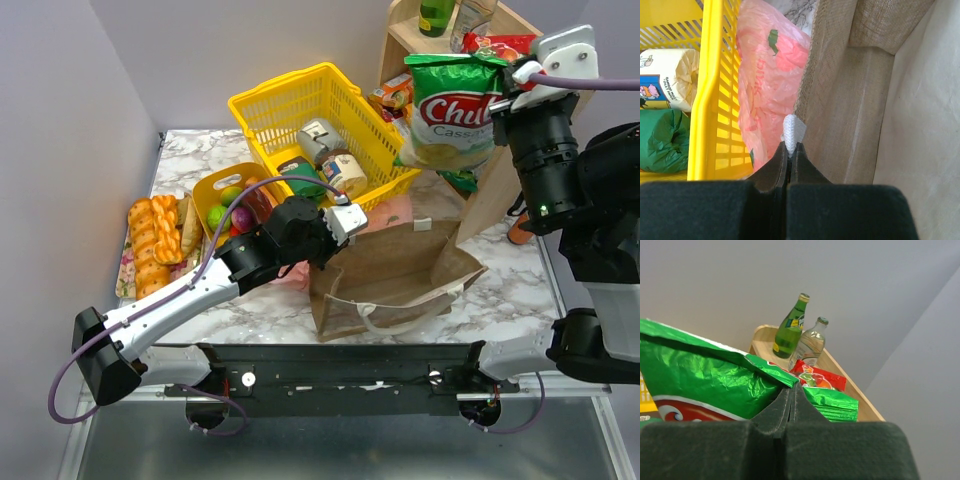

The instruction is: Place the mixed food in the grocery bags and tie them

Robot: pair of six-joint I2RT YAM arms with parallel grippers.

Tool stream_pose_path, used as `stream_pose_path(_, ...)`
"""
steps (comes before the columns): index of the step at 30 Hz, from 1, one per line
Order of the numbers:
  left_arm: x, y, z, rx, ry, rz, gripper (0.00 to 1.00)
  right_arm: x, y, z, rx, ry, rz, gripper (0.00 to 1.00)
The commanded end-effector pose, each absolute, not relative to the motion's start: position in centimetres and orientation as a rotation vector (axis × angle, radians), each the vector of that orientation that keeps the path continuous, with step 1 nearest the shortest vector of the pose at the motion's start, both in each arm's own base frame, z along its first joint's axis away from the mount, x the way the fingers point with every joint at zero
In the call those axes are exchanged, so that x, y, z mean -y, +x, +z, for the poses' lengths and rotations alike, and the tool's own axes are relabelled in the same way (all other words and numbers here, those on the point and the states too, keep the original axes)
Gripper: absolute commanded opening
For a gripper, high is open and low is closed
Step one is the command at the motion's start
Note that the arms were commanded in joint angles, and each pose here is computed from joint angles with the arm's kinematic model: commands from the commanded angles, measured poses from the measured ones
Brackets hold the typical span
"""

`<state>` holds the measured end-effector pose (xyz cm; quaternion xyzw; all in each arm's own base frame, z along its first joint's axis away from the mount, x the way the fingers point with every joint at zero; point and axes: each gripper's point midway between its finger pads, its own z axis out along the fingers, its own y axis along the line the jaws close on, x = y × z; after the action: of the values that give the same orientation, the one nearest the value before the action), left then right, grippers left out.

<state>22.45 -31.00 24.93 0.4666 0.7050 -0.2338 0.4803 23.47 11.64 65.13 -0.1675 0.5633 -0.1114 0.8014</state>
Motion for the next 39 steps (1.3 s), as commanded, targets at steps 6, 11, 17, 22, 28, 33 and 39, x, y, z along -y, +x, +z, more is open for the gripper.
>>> stream_pose_path(6, 31.2, 22.6, 24.9, -1.736, 1.13, -0.553, 0.0, -14.8, 22.7, 64.2, -1.211, -0.416, -0.108, 0.01)
stream_pose_path(11, 31.0, 23.1, 24.5, -1.757, 1.109, -0.527, 0.0, -15.8, 22.3, 61.1, -1.273, -0.436, -0.009, 0.01)
stream_pose_path(17, 31.0, 23.3, 24.3, -1.763, 1.101, -0.52, 0.0, -15.3, 21.8, 58.3, -1.322, -0.434, 0.043, 0.01)
stream_pose_path(22, 30.9, 23.5, 24.0, -1.771, 1.097, -0.506, 0.0, -15.6, 21.4, 56.0, -1.374, -0.468, 0.076, 0.01)
stream_pose_path(28, 31.0, 23.8, 23.4, -1.784, 1.105, -0.493, 0.0, -16.2, 19.4, 52.7, -1.475, -0.538, 0.246, 0.01)
stream_pose_path(33, 31.2, 23.7, 23.0, -1.793, 1.112, -0.5, 0.0, -16.6, 18.9, 48.3, -1.592, -0.591, 0.249, 0.01)
stream_pose_path(39, 31.1, 23.9, 22.9, -1.797, 1.111, -0.49, 0.0, -17.8, 18.7, 42.0, -1.756, -0.628, 0.227, 0.01)
